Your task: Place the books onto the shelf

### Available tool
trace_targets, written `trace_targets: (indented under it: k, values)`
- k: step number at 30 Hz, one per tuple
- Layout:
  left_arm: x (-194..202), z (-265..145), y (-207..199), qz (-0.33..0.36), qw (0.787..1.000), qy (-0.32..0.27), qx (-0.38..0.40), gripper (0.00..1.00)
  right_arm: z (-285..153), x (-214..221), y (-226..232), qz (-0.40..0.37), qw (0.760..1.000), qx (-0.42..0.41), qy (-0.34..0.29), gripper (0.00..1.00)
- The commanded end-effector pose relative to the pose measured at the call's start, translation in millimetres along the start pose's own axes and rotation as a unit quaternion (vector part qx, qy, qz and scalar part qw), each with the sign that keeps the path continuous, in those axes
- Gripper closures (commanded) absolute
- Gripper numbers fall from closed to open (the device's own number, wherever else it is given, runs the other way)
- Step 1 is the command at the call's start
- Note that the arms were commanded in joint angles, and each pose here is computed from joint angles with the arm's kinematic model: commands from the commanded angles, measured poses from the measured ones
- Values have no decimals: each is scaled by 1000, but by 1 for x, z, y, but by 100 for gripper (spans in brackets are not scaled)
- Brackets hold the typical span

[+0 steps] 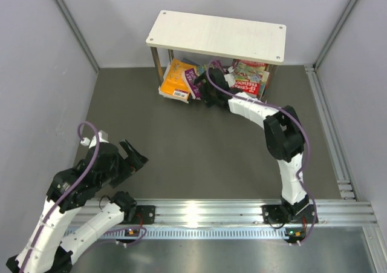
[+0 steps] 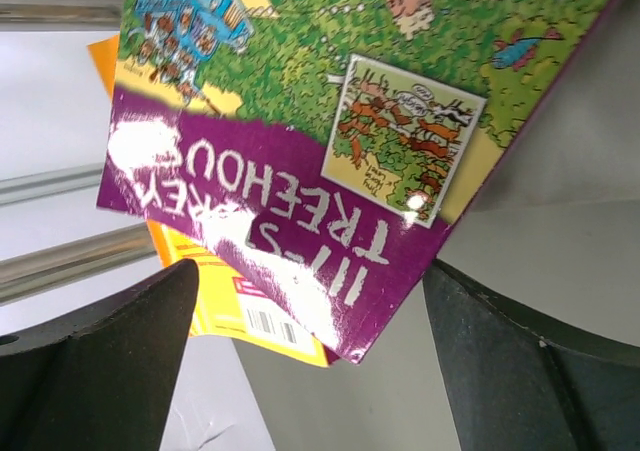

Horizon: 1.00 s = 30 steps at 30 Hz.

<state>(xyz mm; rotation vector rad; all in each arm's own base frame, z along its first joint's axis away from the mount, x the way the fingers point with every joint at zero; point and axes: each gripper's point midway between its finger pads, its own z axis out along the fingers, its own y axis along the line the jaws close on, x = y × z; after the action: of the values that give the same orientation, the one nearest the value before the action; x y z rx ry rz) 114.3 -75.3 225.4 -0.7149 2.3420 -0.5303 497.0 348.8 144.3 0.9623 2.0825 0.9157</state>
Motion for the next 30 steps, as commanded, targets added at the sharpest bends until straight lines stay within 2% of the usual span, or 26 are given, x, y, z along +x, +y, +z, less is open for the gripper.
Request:
trace_targets:
  k: [1,4,5,10,13,14,16,19,21,25,26,30]
  values:
    - [14,-9,24,16,999,30,-39,2,29,28,-69,20,997,68,29,5]
    - [15,-7,23,19,998,36,-39,2,31,38,-77,31,997,66,39,5]
    - [16,-6,23,21,998,39,-39,2,31,39,-77,32,997,63,41,9]
    - [17,-3,21,28,998,44,-42,2,33,50,-90,29,996,74,41,18]
    - [17,-3,19,31,998,46,-41,2,34,48,-96,33,996,81,31,35]
    - [17,-3,19,30,998,46,-42,2,34,45,-96,33,996,80,27,48]
    - [17,-3,20,28,998,44,-43,2,29,38,-92,28,996,78,13,63]
    - [17,-2,21,22,998,43,-42,2,20,24,-87,18,997,76,-4,68]
    - [18,0,21,17,998,42,-39,2,12,9,-85,12,997,77,-16,75]
    - [19,3,19,9,999,40,-33,2,-1,-14,-77,5,997,67,-29,97]
    - [19,4,19,9,999,39,-32,2,-8,-20,-68,3,998,57,-32,100]
    - [17,9,15,9,999,34,-28,2,-27,-27,-46,-32,999,30,-26,100]
